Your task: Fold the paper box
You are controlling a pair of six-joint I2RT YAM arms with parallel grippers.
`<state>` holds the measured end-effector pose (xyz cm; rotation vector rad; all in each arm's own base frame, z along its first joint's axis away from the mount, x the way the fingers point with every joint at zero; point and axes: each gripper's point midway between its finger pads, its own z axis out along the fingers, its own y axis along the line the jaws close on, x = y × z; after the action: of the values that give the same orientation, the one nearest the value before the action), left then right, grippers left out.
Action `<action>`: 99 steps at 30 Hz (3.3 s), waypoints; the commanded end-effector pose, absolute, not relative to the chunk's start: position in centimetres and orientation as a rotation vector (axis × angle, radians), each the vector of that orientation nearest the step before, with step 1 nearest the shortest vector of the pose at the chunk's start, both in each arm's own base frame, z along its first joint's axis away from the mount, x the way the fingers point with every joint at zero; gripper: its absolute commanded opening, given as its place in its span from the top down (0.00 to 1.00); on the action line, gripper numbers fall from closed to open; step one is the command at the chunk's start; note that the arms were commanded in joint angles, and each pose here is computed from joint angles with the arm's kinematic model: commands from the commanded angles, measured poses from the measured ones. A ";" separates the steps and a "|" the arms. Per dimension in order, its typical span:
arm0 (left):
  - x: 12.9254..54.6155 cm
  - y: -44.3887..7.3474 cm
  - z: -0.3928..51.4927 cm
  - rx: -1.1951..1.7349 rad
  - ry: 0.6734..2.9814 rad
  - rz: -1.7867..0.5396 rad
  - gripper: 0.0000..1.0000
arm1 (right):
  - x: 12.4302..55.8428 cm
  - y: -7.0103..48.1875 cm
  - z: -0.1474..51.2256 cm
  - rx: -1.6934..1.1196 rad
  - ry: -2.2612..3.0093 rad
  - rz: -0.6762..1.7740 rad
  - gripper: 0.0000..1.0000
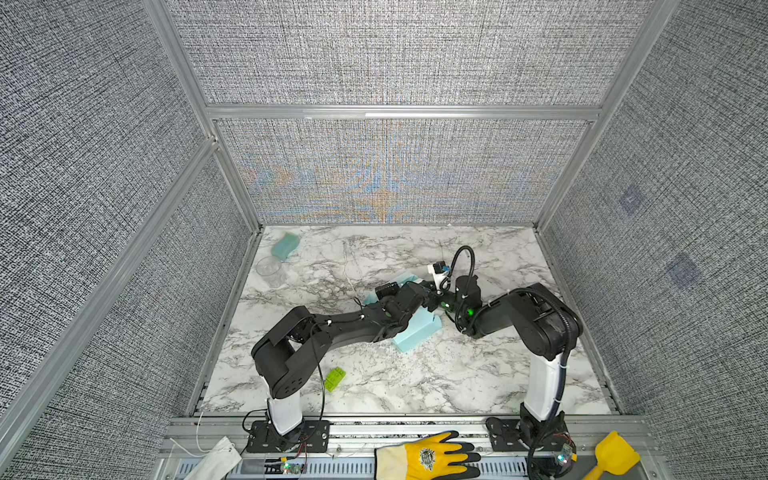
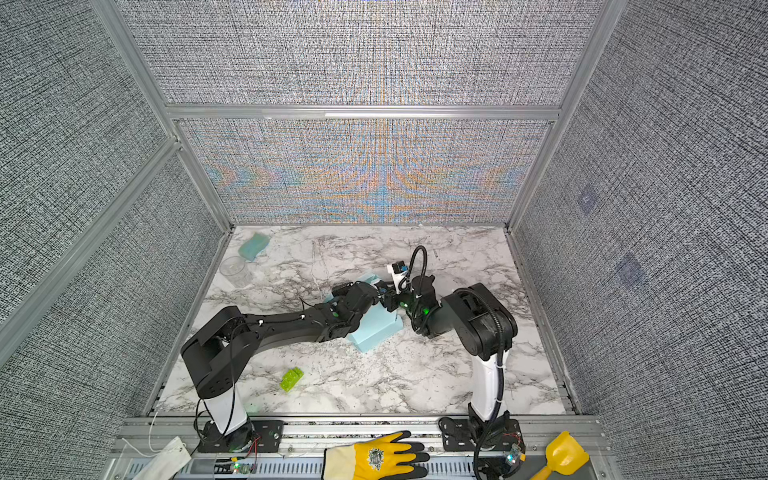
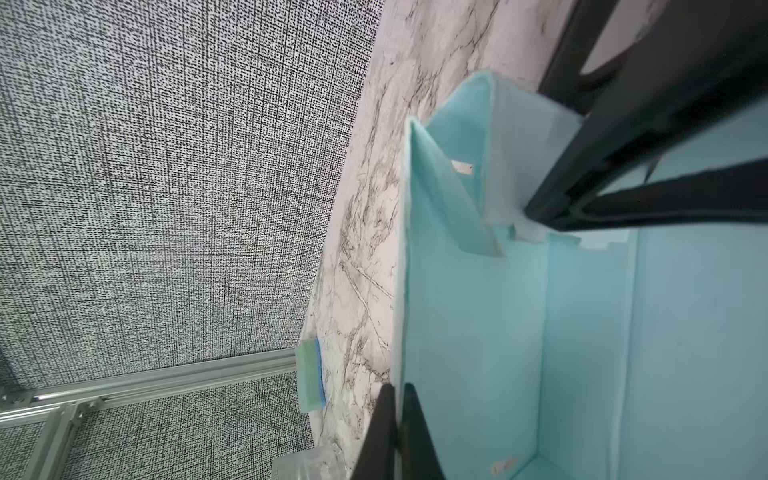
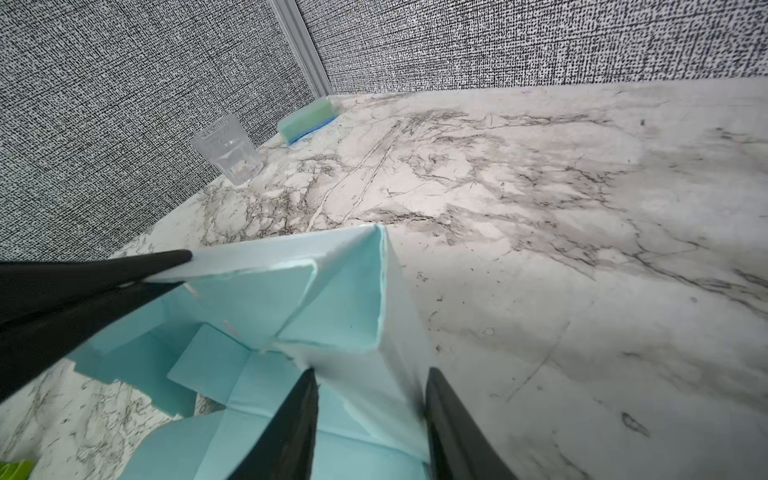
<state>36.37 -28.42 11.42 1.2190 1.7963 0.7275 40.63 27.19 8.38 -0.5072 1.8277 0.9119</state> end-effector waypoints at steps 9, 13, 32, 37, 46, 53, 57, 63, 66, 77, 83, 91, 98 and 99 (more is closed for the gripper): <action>35.7 -28.1 10.3 1.272 1.886 0.601 1.00 | 39.9 27.2 8.7 -0.521 1.805 0.925 0.42; 35.7 -28.0 9.8 1.274 1.898 0.605 1.00 | 39.7 27.0 8.6 -0.517 1.802 0.923 0.37; 35.8 -28.0 8.9 1.267 1.914 0.607 1.00 | 40.1 24.2 8.9 -0.398 1.828 0.758 0.37; 35.7 -28.1 8.9 1.269 1.915 0.601 1.00 | 40.5 23.3 8.7 -0.348 1.844 0.708 0.41; 35.7 -28.1 8.7 1.271 1.919 0.597 1.00 | 39.7 24.9 8.8 -0.389 1.825 0.703 0.39; 35.6 -28.1 8.6 1.272 1.925 0.595 1.00 | 41.3 24.2 8.2 -0.301 1.837 0.580 0.37; 35.6 -28.1 8.6 1.272 1.926 0.592 1.00 | 42.0 24.4 8.5 -0.273 1.826 0.586 0.36; 35.6 -28.1 8.3 1.281 1.929 0.598 1.00 | 42.2 24.3 8.4 -0.247 1.830 0.554 0.37; 35.6 -28.1 8.2 1.282 1.928 0.604 1.00 | 42.0 24.0 8.5 -0.242 1.824 0.553 0.41; 35.8 -28.1 7.7 1.286 1.945 0.622 1.00 | 41.0 23.8 9.2 -0.234 1.792 0.578 0.76; 36.0 -28.0 8.0 1.278 1.947 0.650 1.00 | 40.5 24.0 9.8 -0.248 1.766 0.594 0.78; 36.5 -28.1 8.9 1.270 1.932 0.660 1.00 | 39.1 23.0 10.7 -0.266 1.764 0.591 0.68; 37.3 -28.1 10.3 1.264 1.890 0.705 1.00 | 38.4 22.2 11.4 -0.289 1.788 0.637 0.60; 37.4 -28.1 10.5 1.265 1.882 0.715 1.00 | 38.2 22.3 11.4 -0.297 1.789 0.641 0.59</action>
<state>36.94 -28.36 9.41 1.2689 1.9122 0.6688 38.91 21.72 11.57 -0.2637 1.7725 0.6015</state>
